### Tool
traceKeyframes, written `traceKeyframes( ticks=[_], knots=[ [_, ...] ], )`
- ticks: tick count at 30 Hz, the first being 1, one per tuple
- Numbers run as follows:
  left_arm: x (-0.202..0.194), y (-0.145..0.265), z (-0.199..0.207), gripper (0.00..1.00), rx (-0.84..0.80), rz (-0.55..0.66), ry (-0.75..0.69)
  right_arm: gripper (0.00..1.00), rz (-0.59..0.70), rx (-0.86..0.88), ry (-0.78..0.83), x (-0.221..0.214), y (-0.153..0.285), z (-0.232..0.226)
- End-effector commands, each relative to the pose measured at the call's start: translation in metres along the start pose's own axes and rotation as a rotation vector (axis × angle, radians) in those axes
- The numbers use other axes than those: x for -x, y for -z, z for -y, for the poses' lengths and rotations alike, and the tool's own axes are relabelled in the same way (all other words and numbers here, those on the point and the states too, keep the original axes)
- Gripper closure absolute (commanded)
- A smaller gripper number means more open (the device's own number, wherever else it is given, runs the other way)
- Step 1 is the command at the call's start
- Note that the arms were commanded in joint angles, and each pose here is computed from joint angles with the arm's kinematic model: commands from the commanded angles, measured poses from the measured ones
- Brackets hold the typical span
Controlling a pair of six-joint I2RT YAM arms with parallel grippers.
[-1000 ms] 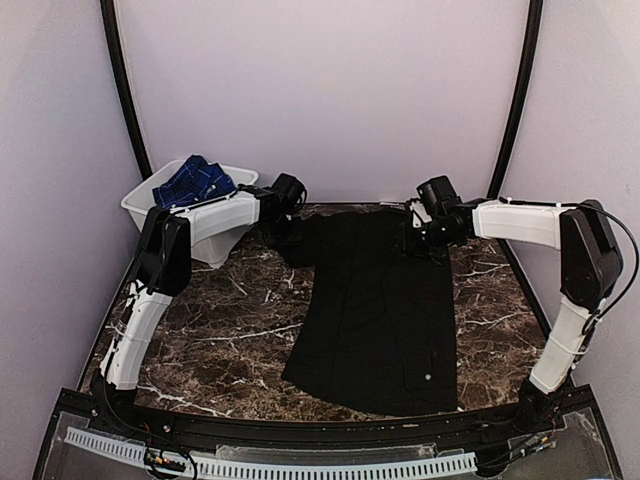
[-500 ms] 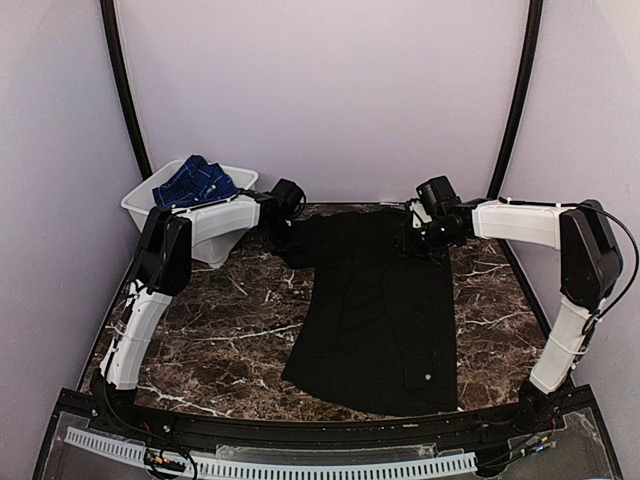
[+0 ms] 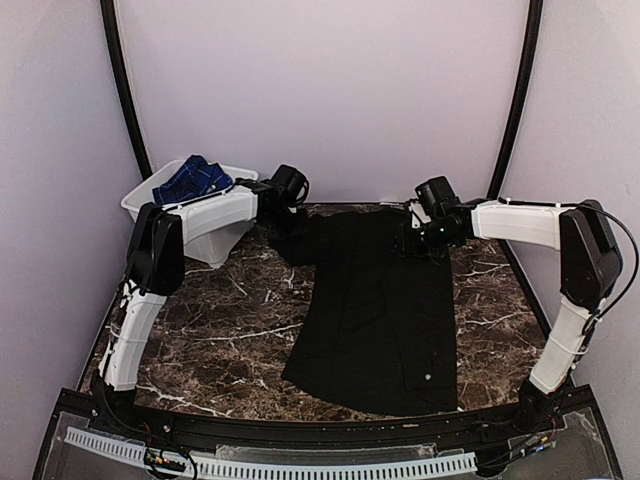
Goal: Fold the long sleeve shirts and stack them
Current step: Adjust the sleeve at the center of the board.
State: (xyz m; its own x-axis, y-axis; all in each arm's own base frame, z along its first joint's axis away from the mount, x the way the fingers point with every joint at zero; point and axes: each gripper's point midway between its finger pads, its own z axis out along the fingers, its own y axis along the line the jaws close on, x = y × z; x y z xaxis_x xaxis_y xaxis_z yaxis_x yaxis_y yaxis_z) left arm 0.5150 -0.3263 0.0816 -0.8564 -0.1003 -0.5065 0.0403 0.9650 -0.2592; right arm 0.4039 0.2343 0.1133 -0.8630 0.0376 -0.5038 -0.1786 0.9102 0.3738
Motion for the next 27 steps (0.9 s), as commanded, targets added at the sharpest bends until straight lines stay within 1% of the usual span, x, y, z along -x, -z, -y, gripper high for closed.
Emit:
traceKeyframes(
  ticks=[1, 3, 4, 6, 7, 8, 9, 10, 11, 12, 13, 14, 15, 16, 17, 18, 19, 20, 22, 23, 27],
  knots=[
    [0.019, 0.052, 0.036, 1.0, -0.092, 0.085, -0.091, 0.55, 0.039, 0.01, 0.005, 0.008, 0.007, -0.009],
    [0.013, 0.061, 0.05, 1.0, -0.136, 0.084, -0.138, 0.55, 0.051, 0.012, 0.005, 0.009, 0.008, -0.009],
    [0.013, 0.072, 0.059, 1.0, -0.167, 0.092, -0.166, 0.55, 0.06, 0.019, 0.007, 0.01, 0.01, -0.01],
    [-0.011, 0.079, 0.073, 1.0, -0.224, 0.06, -0.232, 0.55, 0.075, 0.032, 0.012, 0.01, 0.013, -0.012],
    [-0.014, 0.094, 0.089, 1.0, -0.273, 0.084, -0.259, 0.54, 0.079, 0.041, 0.014, 0.01, 0.015, -0.013],
    [-0.041, 0.088, 0.092, 1.0, -0.293, 0.031, -0.297, 0.54, 0.083, 0.05, 0.019, 0.009, 0.016, -0.014],
    [-0.042, 0.103, 0.103, 1.0, -0.348, 0.052, -0.312, 0.53, 0.086, 0.06, 0.026, 0.007, 0.017, -0.016],
    [-0.07, 0.092, 0.097, 1.0, -0.344, -0.002, -0.33, 0.53, 0.088, 0.067, 0.034, 0.005, 0.018, -0.017],
    [-0.074, 0.101, 0.105, 1.0, -0.397, 0.004, -0.337, 0.51, 0.087, 0.072, 0.044, 0.003, 0.019, -0.019],
    [-0.099, 0.092, 0.096, 0.97, -0.394, -0.048, -0.346, 0.5, 0.084, 0.078, 0.058, -0.001, 0.019, -0.021],
    [-0.104, 0.096, 0.099, 0.9, -0.43, -0.053, -0.347, 0.48, 0.081, 0.081, 0.071, -0.004, 0.019, -0.024],
    [-0.124, 0.088, 0.089, 0.87, -0.423, -0.1, -0.35, 0.46, 0.074, 0.084, 0.086, -0.008, 0.018, -0.027],
    [-0.129, 0.091, 0.09, 0.82, -0.447, -0.107, -0.352, 0.45, 0.068, 0.09, 0.109, -0.012, 0.018, -0.031],
    [-0.14, 0.086, 0.082, 0.79, -0.442, -0.13, -0.353, 0.43, 0.064, 0.097, 0.128, -0.016, 0.017, -0.036],
    [-0.141, 0.091, 0.082, 0.71, -0.451, -0.125, -0.353, 0.42, 0.058, 0.103, 0.155, -0.02, 0.016, -0.041],
    [-0.148, 0.09, 0.075, 0.68, -0.442, -0.135, -0.351, 0.42, 0.052, 0.108, 0.179, -0.024, 0.014, -0.047],
    [-0.144, 0.097, 0.074, 0.63, -0.441, -0.114, -0.348, 0.41, 0.05, 0.119, 0.206, -0.028, 0.013, -0.055],
    [-0.147, 0.096, 0.069, 0.62, -0.429, -0.114, -0.345, 0.41, 0.047, 0.129, 0.227, -0.03, 0.012, -0.061],
    [-0.137, 0.108, 0.061, 0.59, -0.404, -0.071, -0.328, 0.41, 0.035, 0.151, 0.267, -0.037, 0.01, -0.072],
    [-0.135, 0.108, 0.055, 0.58, -0.378, -0.061, -0.31, 0.4, 0.03, 0.162, 0.285, -0.041, 0.009, -0.077],
    [-0.12, 0.113, 0.025, 0.59, -0.293, -0.034, -0.206, 0.4, 0.004, 0.22, 0.349, -0.055, 0.003, -0.1]
  ],
)
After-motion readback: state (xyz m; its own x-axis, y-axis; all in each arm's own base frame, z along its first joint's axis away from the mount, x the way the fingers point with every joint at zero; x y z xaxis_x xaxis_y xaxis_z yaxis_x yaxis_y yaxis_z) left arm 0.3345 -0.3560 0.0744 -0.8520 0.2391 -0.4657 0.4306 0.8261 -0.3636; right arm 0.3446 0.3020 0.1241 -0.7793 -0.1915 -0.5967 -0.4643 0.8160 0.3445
